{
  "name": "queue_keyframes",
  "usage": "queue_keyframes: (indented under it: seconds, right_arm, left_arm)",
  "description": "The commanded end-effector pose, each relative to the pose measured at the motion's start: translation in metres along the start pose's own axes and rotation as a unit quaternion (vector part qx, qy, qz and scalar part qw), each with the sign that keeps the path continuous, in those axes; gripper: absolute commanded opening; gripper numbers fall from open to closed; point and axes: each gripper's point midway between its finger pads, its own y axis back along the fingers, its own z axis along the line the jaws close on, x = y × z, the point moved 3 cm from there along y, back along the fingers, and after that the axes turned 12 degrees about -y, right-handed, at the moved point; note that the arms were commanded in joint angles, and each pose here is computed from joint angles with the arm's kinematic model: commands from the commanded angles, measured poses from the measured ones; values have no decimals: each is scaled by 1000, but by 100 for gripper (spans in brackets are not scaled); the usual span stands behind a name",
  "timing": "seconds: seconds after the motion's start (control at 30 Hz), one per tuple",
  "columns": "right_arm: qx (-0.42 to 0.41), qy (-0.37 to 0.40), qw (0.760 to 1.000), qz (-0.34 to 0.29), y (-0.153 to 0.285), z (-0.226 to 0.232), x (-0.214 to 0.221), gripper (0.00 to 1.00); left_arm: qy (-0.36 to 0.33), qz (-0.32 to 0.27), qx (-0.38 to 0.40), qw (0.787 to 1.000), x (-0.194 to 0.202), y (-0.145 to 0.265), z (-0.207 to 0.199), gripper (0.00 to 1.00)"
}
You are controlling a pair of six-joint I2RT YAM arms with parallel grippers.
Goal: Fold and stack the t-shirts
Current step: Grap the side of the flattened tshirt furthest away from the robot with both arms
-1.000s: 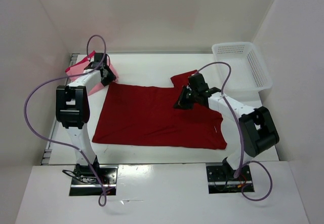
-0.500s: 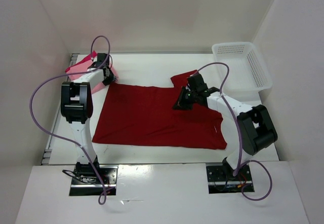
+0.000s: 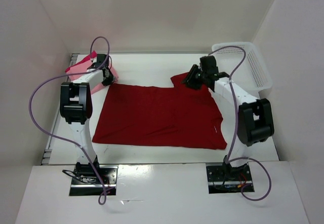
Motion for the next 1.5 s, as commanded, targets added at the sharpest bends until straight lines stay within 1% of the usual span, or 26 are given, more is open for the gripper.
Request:
queue_keyframes:
  seconds: [0.0,0.03,0.1,0.23,0.3,0.37,0.43,0.47,0.5,0.53,0.6,0.63,0.67,0.93,1.03,1.07,1.13,1.17,1.2,1.27,1.3,1.4,1.43,1.47]
  right_arm:
    - [24,28,996,-79,-22,4,-52,43]
    - [35,37,992,-115,-25,10,-71,43]
    - [68,33,986,-149,-32,-8,-102,43]
    - [115,30,973,-196,-60,-29,-148,43]
    - [136,39,969,-201,-67,-36,-160,43]
    - [154,46,962,-220,-77,-42,-171,43]
    - [173,57,957,-225,-86,-49,-177,45]
    - [185,56,954,-230,-89,-54,-180,48]
    - [186,61,954,-229,-90,-49,-185,48]
    - [203,66,953,-214,-105,-62,-181,48]
    - [206,66,952,-217,-110,-59,-188,48]
    - [214,65,951,-215,-118,-67,-188,48]
    - [211,65,952,-212,-121,-66,-187,48]
    - [216,85,955,-186,-146,-65,-182,48]
    - [206,94,955,-190,-150,-51,-188,48]
    - [212,94,955,-185,-156,-56,-186,48]
    - [207,99,956,-183,-158,-52,-189,48]
    - [210,98,956,-181,-160,-54,-188,46]
    - [216,98,956,-175,-163,-59,-186,40]
    - [216,98,956,-175,-161,-57,-187,32]
    - [219,98,954,-178,-161,-58,-188,27]
    - [227,93,954,-170,-160,-63,-183,28]
    - [224,97,955,-169,-158,-57,-179,37]
    - [235,96,952,-170,-158,-64,-178,43]
  left_arm:
    - [6,-23,5,1000,-12,23,3,10]
    - [11,-19,4,1000,-8,25,5,10]
    - [11,-17,15,1000,-7,30,3,5]
    - [30,-30,33,999,-14,46,-2,2]
    - [29,-24,35,999,-8,48,0,1]
    - [36,-32,46,998,-13,53,-4,0]
    - [35,-28,57,997,-11,56,-7,0]
    - [40,-28,57,997,-12,56,-7,0]
    - [40,-33,59,997,-15,60,-7,0]
    - [40,-28,57,997,-10,59,-6,0]
    - [44,-27,69,996,-9,61,-9,0]
    - [44,-27,69,996,-9,61,-9,0]
    - [40,-21,70,996,-3,60,-12,0]
    - [39,-15,73,996,1,60,-12,0]
    - [39,-15,73,996,1,60,-12,0]
    - [39,-13,77,996,2,60,-13,0]
    - [36,-12,80,996,3,61,-17,0]
    - [36,-16,82,996,1,64,-17,0]
    - [36,-16,82,996,1,64,-17,0]
    - [36,-16,82,996,1,64,-17,0]
    - [37,-21,83,996,-2,67,-18,0]
    - [36,-16,81,996,2,66,-16,0]
    - [36,-14,85,996,3,66,-17,0]
    - [36,-14,86,996,3,66,-17,0]
